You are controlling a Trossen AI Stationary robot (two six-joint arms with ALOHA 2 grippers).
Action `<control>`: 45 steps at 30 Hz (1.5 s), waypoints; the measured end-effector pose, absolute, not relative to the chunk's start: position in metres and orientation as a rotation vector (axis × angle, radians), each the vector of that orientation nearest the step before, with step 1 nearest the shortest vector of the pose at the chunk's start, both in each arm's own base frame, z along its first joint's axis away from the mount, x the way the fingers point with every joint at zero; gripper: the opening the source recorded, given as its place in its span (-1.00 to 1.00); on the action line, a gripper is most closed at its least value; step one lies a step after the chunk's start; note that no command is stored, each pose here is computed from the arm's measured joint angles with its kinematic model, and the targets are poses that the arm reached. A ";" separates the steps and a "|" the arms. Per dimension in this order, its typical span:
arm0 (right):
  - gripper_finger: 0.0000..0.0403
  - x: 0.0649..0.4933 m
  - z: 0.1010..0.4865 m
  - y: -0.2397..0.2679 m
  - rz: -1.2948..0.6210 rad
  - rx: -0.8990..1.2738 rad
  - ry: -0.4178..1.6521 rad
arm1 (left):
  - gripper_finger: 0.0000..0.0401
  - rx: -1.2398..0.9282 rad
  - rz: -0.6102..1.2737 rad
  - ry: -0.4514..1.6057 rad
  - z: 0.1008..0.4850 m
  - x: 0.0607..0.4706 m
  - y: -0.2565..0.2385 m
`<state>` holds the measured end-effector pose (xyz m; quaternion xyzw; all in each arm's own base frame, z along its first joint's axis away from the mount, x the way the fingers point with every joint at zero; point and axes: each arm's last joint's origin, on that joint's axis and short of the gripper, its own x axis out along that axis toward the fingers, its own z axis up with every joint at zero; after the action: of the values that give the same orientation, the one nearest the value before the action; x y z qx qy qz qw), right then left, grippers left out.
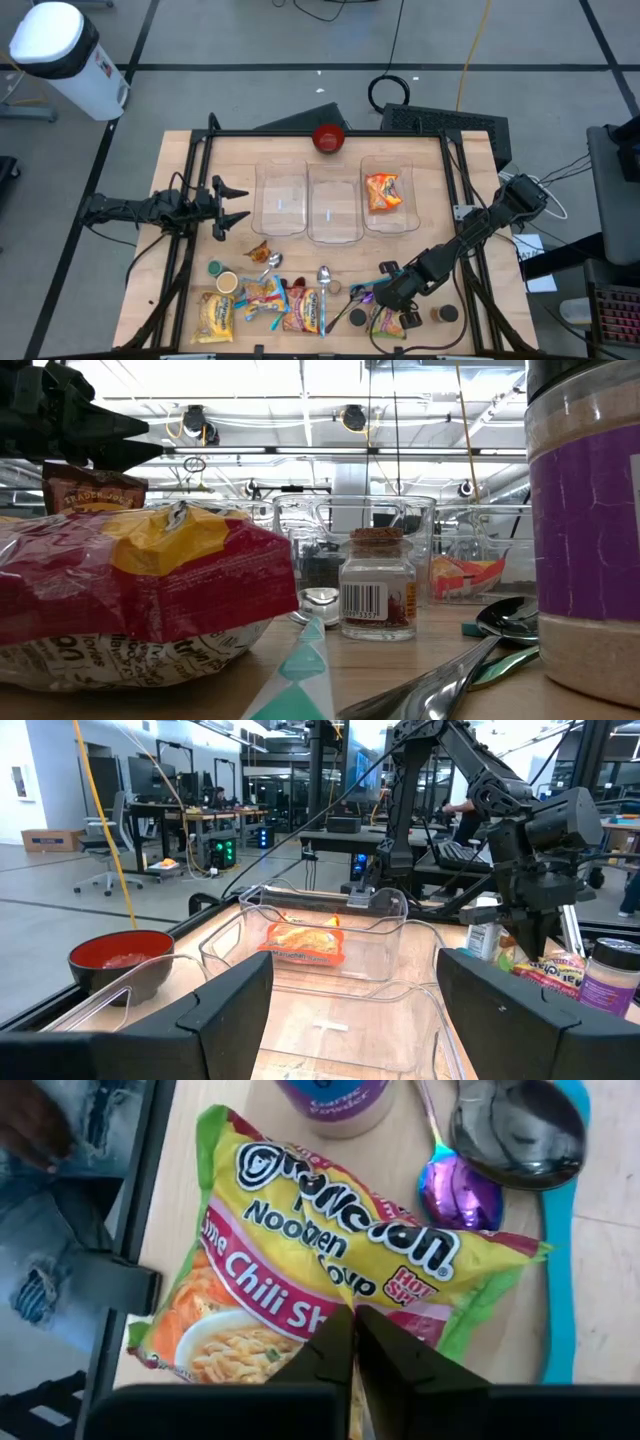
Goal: Pick & Place Food Item
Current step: Put the green noodle pack into the right transparent bin
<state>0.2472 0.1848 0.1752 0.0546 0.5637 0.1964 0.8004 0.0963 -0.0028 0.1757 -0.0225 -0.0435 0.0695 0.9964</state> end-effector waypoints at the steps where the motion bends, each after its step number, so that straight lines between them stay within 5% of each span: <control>1: -0.97 0.247 0.175 0.185 0.420 0.120 1.210 | 0.42 -0.045 0.139 -0.087 0.176 0.096 -0.003; 16: -1.00 0.222 0.248 0.164 0.454 0.128 0.950 | 0.42 -0.045 0.139 -0.087 0.176 0.096 -0.003; 31: -1.00 0.171 0.316 0.091 0.138 -0.157 0.637 | 0.42 -0.045 0.139 -0.087 0.176 0.096 -0.003; 45: -1.00 0.174 0.318 -0.015 -0.115 -0.305 0.761 | 0.42 -0.045 0.139 -0.087 0.176 0.096 -0.003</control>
<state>0.1742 -0.0147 0.3177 -0.1483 0.3698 -0.0558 0.9155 0.0963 -0.0028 0.1757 -0.0224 -0.0434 0.0696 0.9964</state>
